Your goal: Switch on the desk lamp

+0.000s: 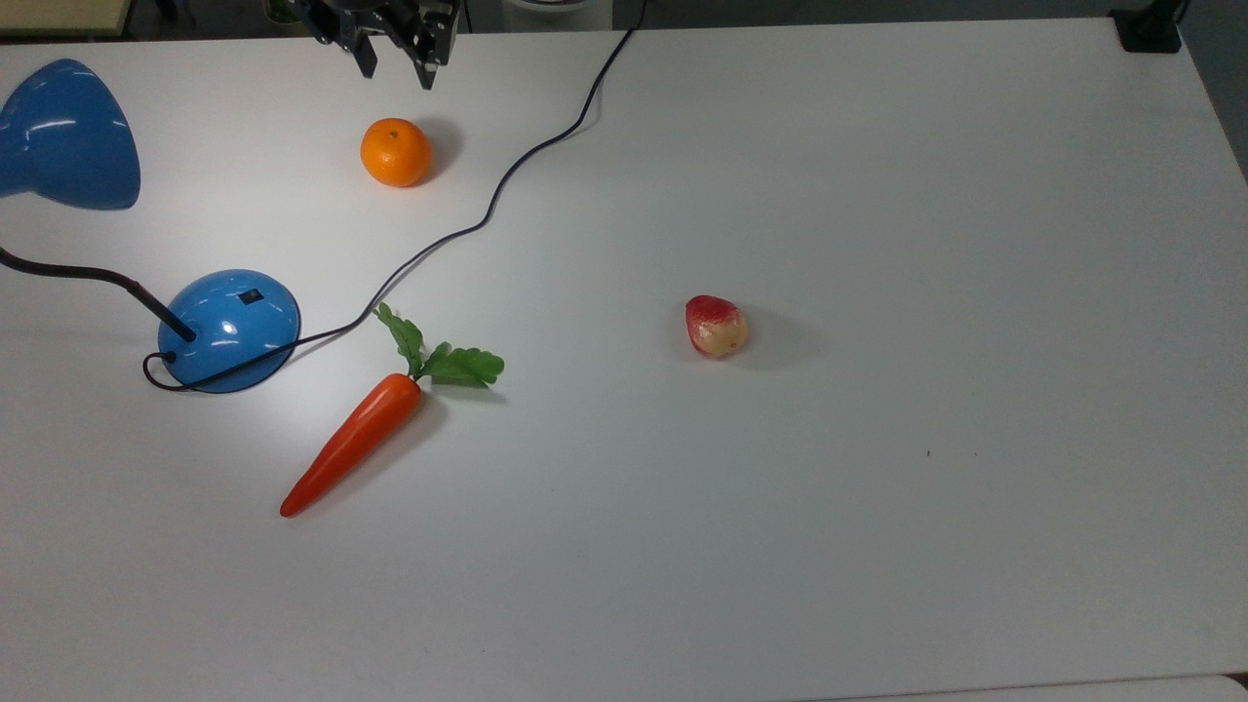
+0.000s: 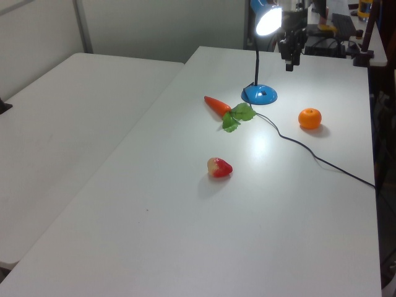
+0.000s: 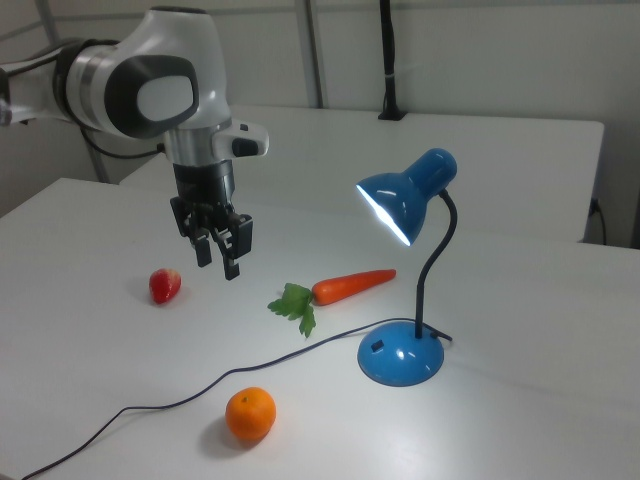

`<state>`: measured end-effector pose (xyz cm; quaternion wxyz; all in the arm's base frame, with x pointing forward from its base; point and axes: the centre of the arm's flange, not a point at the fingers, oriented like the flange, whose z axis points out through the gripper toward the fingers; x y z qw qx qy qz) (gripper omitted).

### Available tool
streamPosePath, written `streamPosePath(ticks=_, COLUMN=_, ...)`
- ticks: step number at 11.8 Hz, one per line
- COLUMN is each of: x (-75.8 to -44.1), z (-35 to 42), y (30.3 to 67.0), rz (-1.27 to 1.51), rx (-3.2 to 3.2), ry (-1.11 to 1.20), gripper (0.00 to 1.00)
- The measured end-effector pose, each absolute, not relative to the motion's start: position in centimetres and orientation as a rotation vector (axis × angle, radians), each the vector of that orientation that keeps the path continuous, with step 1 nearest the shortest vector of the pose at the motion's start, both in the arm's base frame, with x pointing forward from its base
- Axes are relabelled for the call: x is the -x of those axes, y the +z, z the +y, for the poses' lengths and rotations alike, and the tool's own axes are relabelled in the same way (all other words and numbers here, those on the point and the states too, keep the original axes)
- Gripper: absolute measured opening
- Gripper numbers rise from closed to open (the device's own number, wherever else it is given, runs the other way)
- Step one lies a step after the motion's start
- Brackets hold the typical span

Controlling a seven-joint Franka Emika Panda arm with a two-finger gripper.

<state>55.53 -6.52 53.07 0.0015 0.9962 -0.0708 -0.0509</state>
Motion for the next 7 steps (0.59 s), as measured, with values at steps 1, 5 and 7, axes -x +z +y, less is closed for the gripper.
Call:
streamPosePath(ticks=1, x=-54.9, z=-7.5, y=54.5, rz=-0.149, rx=-3.160, ry=-0.199, gripper=0.76)
streamPosePath(ticks=5, x=-53.3, z=-12.3, y=59.3, rz=-0.081, rx=-3.236, ry=-0.127, gripper=0.96)
streamPosePath(ticks=7, x=-53.4, z=-12.2, y=59.3, rz=-0.078, rx=-3.235, ry=-0.126, gripper=0.97)
